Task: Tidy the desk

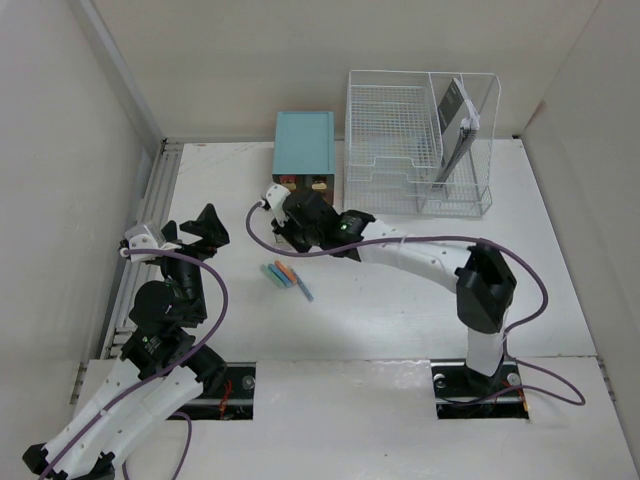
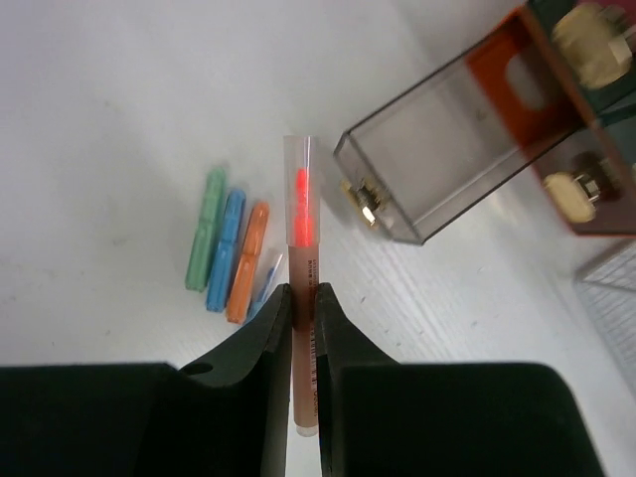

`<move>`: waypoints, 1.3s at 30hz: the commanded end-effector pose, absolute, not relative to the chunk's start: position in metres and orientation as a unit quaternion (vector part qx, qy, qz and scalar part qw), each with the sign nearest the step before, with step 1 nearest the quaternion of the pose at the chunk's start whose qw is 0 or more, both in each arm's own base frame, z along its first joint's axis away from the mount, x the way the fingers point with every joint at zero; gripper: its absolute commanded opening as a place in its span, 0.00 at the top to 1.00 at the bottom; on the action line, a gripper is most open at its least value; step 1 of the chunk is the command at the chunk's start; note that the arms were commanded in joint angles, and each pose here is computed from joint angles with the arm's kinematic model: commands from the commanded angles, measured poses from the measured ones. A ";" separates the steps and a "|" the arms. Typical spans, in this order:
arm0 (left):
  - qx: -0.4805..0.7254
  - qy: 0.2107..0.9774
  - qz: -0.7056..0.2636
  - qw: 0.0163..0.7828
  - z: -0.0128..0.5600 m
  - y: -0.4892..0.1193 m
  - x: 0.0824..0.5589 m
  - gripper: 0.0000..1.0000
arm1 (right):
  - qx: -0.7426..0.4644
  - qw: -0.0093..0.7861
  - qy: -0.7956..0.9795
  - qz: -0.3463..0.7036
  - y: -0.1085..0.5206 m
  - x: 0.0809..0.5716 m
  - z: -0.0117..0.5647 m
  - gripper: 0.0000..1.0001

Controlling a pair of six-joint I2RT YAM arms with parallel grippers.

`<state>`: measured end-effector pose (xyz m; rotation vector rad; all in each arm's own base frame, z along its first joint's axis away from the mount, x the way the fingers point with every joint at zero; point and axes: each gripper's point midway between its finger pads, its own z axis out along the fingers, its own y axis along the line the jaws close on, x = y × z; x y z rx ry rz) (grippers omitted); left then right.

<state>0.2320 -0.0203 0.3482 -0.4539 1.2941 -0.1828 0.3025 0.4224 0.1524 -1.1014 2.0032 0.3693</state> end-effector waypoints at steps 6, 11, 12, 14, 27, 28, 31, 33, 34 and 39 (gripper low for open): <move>-0.208 0.585 -0.094 0.778 0.355 -0.021 0.231 0.13 | -0.412 0.512 0.746 0.104 0.442 0.343 0.247 0.96; -0.212 0.581 -0.100 0.779 0.357 -0.020 0.229 0.13 | -0.394 0.508 0.763 0.061 0.448 0.374 0.225 0.96; -0.212 0.581 -0.100 0.779 0.357 -0.020 0.229 0.13 | -0.384 0.515 0.765 0.058 0.449 0.379 0.226 0.96; -0.212 0.581 -0.100 0.779 0.357 -0.020 0.229 0.13 | -0.356 0.520 0.775 0.054 0.447 0.389 0.221 0.96; -0.209 0.581 -0.103 0.780 0.357 -0.020 0.227 0.13 | -0.290 0.516 0.804 0.061 0.444 0.420 0.208 0.96; -0.209 0.581 -0.103 0.780 0.357 -0.020 0.227 0.13 | -0.288 0.513 0.806 0.057 0.441 0.424 0.203 0.96; -0.209 0.581 -0.103 0.780 0.357 -0.020 0.227 0.13 | -0.288 0.502 0.813 0.056 0.440 0.429 0.188 0.96; -0.209 0.581 -0.103 0.780 0.357 -0.020 0.227 0.13 | -0.289 0.497 0.816 0.057 0.439 0.433 0.181 0.96; -0.209 0.581 -0.103 0.780 0.357 -0.020 0.227 0.13 | -0.289 0.497 0.816 0.057 0.438 0.433 0.181 0.96; -0.209 0.581 -0.103 0.780 0.357 -0.020 0.227 0.13 | -0.297 0.486 0.819 0.060 0.442 0.432 0.169 0.96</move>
